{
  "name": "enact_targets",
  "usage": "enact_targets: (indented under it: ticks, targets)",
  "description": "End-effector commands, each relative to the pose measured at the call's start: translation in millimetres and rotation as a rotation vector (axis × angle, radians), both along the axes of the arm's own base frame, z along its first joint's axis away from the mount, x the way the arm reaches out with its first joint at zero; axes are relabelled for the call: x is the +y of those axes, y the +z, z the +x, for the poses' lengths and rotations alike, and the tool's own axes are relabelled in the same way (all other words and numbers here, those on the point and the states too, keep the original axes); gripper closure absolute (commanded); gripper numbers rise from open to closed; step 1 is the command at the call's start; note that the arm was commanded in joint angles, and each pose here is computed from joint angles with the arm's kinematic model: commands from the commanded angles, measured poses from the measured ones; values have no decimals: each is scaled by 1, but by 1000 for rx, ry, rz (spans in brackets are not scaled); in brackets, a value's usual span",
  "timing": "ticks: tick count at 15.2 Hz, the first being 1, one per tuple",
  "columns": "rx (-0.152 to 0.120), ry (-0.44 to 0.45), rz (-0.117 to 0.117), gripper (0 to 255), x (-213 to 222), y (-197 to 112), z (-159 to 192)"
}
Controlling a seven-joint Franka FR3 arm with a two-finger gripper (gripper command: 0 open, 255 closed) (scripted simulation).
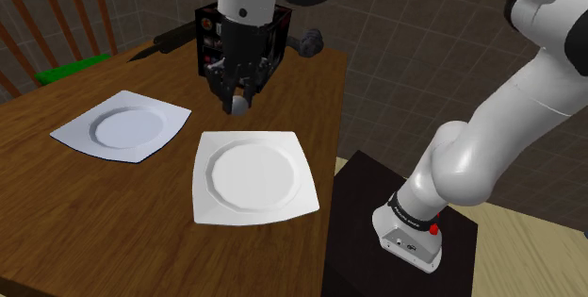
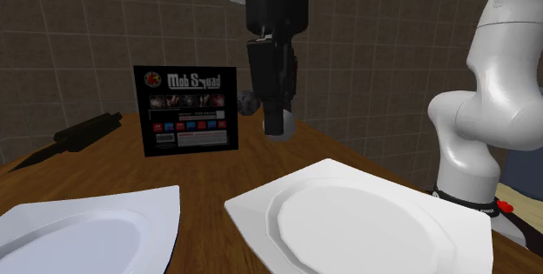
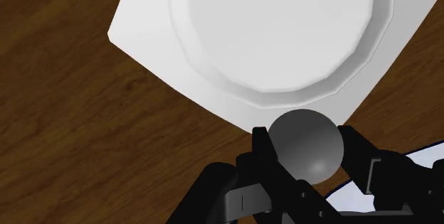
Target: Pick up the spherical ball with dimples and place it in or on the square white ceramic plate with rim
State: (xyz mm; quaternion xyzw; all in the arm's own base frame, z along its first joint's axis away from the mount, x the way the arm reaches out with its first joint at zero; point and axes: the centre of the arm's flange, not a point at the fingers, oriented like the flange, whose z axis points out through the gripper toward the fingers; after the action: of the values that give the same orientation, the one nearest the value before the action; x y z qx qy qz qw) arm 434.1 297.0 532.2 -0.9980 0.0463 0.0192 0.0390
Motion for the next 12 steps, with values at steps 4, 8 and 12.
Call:
enact_targets:
  ticks: [4,8,12]
  targets:
    - [0,-1,0,255,20,0,-65]
    - [0,-1,0,255,27,-11,-87]
    - [0,-1,0,255,27,-32,-87]
